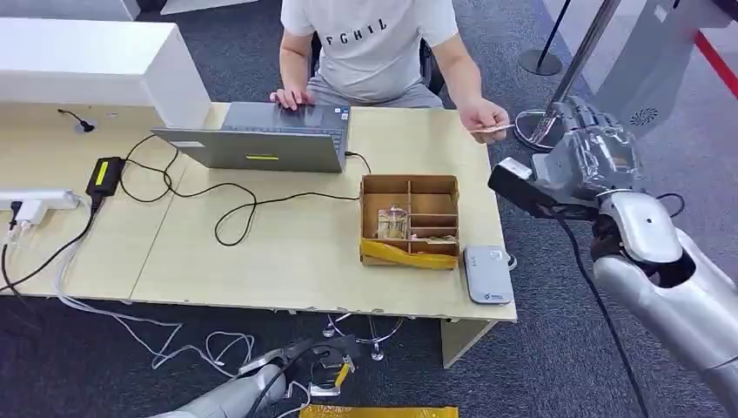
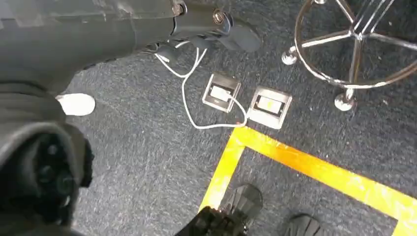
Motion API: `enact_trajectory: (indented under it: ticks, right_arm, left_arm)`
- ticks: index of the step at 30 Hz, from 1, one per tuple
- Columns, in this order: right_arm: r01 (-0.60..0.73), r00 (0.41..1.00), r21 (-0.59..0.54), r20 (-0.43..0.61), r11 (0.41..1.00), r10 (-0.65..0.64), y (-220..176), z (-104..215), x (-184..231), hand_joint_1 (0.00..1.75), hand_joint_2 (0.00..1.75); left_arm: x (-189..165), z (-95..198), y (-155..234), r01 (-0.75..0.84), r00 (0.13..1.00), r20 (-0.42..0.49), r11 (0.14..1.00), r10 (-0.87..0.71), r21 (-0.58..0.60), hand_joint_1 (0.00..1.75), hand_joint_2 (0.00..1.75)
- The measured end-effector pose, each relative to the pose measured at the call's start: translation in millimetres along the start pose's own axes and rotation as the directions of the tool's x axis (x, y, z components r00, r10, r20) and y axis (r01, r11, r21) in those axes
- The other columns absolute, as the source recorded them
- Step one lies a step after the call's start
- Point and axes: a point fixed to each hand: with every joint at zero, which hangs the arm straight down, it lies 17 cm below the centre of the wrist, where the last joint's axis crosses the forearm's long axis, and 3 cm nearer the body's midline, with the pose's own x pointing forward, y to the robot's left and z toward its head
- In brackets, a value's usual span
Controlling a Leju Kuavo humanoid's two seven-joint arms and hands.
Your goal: Pass the card to the sensor for recognition and then transmit it.
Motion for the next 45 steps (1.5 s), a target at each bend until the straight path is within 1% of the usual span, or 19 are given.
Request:
enact_trajectory:
  ticks: [4, 9, 15, 25, 31, 32, 33, 38, 45]
  right_arm:
    - [-0.033, 0.996, 0.021, 0.088, 0.999, 0.031, 35, 0, 39, 0.00, 1.75]
    - [-0.031, 0.993, 0.075, 0.116, 0.997, 0.022, 67, -1, 67, 0.00, 1.75]
    - [-0.010, 0.990, 0.093, 0.141, 0.996, -0.004, 86, -1, 88, 0.00, 1.75]
    - [0.006, 0.991, 0.123, 0.132, 0.992, -0.023, 103, -1, 96, 0.00, 1.75]
    - [0.012, 0.996, 0.116, 0.091, 0.993, -0.023, 103, -5, 85, 0.00, 1.75]
    - [0.019, 0.996, 0.113, 0.084, 0.993, -0.028, 102, -6, 82, 1.41, 1.75]
    - [0.027, 0.996, 0.109, 0.078, 0.994, -0.036, 102, -7, 81, 1.75, 1.75]
    - [0.047, 0.997, 0.102, 0.057, 0.994, -0.053, 101, -8, 74, 1.75, 1.75]
    - [0.030, 0.998, 0.107, 0.047, 0.994, -0.035, 106, -8, 68, 1.75, 1.75]
  left_arm:
    - [6, -1, 2, -0.018, 1.000, -0.002, 1.000, 0.018, 0.003, 0.00, 0.00]
    - [2, -1, 1, -0.026, 1.000, -0.013, 1.000, 0.026, 0.001, 0.00, 0.00]
    - [-3, -1, -1, -0.040, 0.999, -0.029, 0.999, 0.040, -0.002, 0.00, 0.00]
    - [-10, -1, 0, -0.046, 0.998, -0.049, 0.999, 0.047, 0.006, 0.00, 0.00]
    - [-16, 0, 2, -0.050, 0.997, -0.061, 0.999, 0.051, 0.013, 0.00, 0.00]
    - [-16, 0, 2, -0.052, 0.997, -0.061, 0.999, 0.052, 0.013, 0.00, 0.00]
    - [-16, 0, 2, -0.052, 0.997, -0.062, 0.999, 0.053, 0.013, 0.00, 0.00]
    - [-17, 0, 2, -0.057, 0.996, -0.063, 0.998, 0.057, 0.012, 0.00, 0.00]
    - [-19, 0, 2, -0.067, 0.995, -0.068, 0.998, 0.068, 0.014, 0.00, 0.00]
